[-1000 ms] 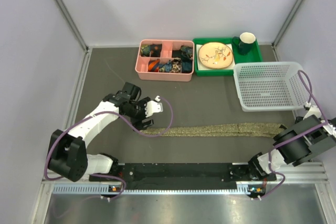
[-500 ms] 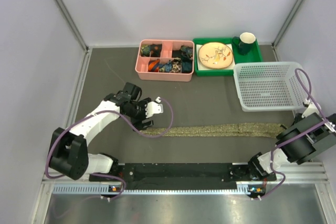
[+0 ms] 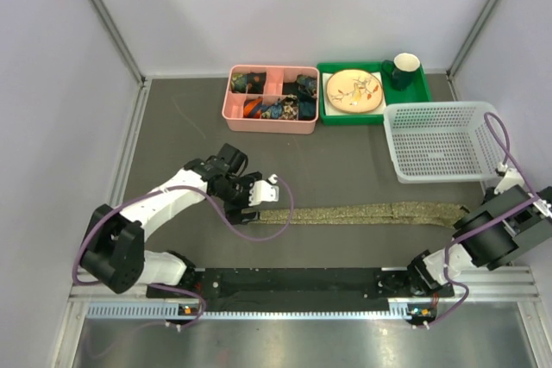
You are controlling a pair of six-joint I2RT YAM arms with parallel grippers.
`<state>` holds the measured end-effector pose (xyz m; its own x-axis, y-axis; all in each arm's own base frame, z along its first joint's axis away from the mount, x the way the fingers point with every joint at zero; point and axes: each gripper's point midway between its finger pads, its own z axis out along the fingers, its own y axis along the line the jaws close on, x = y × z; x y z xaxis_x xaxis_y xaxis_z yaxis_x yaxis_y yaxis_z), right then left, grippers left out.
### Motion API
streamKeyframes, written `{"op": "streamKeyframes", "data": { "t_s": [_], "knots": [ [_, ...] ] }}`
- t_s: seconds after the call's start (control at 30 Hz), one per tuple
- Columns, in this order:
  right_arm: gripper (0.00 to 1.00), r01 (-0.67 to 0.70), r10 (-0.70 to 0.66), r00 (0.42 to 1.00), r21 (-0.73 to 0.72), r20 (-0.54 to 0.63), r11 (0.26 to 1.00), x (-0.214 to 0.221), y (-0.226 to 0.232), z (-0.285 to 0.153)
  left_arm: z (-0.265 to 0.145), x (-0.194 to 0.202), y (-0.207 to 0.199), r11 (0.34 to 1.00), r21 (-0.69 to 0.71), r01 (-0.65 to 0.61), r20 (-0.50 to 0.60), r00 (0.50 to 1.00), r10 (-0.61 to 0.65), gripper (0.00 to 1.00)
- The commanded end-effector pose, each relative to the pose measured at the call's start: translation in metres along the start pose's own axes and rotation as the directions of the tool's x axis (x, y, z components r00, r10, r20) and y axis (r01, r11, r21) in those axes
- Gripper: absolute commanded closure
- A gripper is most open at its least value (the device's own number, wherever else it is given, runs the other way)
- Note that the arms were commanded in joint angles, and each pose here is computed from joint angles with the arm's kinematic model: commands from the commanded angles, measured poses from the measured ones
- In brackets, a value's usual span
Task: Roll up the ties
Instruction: Flatten out the tie at the center of the board.
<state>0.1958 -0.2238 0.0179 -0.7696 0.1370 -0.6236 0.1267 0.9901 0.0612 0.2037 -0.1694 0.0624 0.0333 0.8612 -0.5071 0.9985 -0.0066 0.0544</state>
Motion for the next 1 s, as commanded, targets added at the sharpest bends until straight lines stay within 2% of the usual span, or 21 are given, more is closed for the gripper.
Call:
{"op": "streamKeyframes", "data": {
  "t_s": [0.0,0.17,0.47,0.67,0.77,0.8,0.83,0.87,0.97],
  "knots": [
    [0.80,-0.049,0.049,0.998,-0.019,-0.045,0.999,0.005,0.006,-0.022,0.004,0.001,-0.002,1.000,-0.002,0.011,0.004,1.000,-0.011,0.14],
    [0.69,-0.073,0.072,0.997,-0.055,-0.034,0.996,0.000,0.018,-0.029,0.004,0.003,-0.002,1.000,-0.015,0.015,-0.001,1.000,-0.015,0.14],
    [0.68,-0.041,0.037,0.991,-0.024,-0.131,0.999,0.035,0.017,-0.019,0.001,0.002,0.003,0.999,-0.033,0.004,-0.009,1.000,-0.005,0.14],
    [0.68,0.039,-0.035,0.981,0.016,-0.192,0.999,0.059,0.019,-0.005,0.003,0.002,0.000,1.000,-0.018,0.013,-0.001,1.000,-0.013,0.11],
    [0.81,0.056,-0.050,0.978,0.024,-0.202,0.998,0.063,0.018,0.000,0.002,-0.002,-0.002,1.000,-0.003,0.005,0.013,1.000,-0.005,0.11],
    [0.93,0.058,-0.052,0.977,0.027,-0.205,0.998,0.064,0.017,0.001,0.002,-0.005,-0.003,1.000,0.005,0.004,0.024,1.000,-0.004,0.11],
    [0.97,0.062,-0.055,0.977,0.029,-0.207,0.998,0.064,0.015,0.002,0.001,-0.008,-0.002,1.000,0.007,-0.001,0.034,0.999,0.001,0.11],
    [1.00,0.063,-0.055,0.976,0.031,-0.210,0.998,0.065,0.014,0.002,0.001,-0.010,-0.003,1.000,0.010,-0.004,0.044,0.999,0.004,0.12],
    [1.00,0.060,-0.053,0.978,0.031,-0.202,0.998,0.061,0.013,0.001,-0.001,-0.017,-0.007,0.999,0.043,-0.016,0.070,0.997,0.013,0.13]
  ]
}}
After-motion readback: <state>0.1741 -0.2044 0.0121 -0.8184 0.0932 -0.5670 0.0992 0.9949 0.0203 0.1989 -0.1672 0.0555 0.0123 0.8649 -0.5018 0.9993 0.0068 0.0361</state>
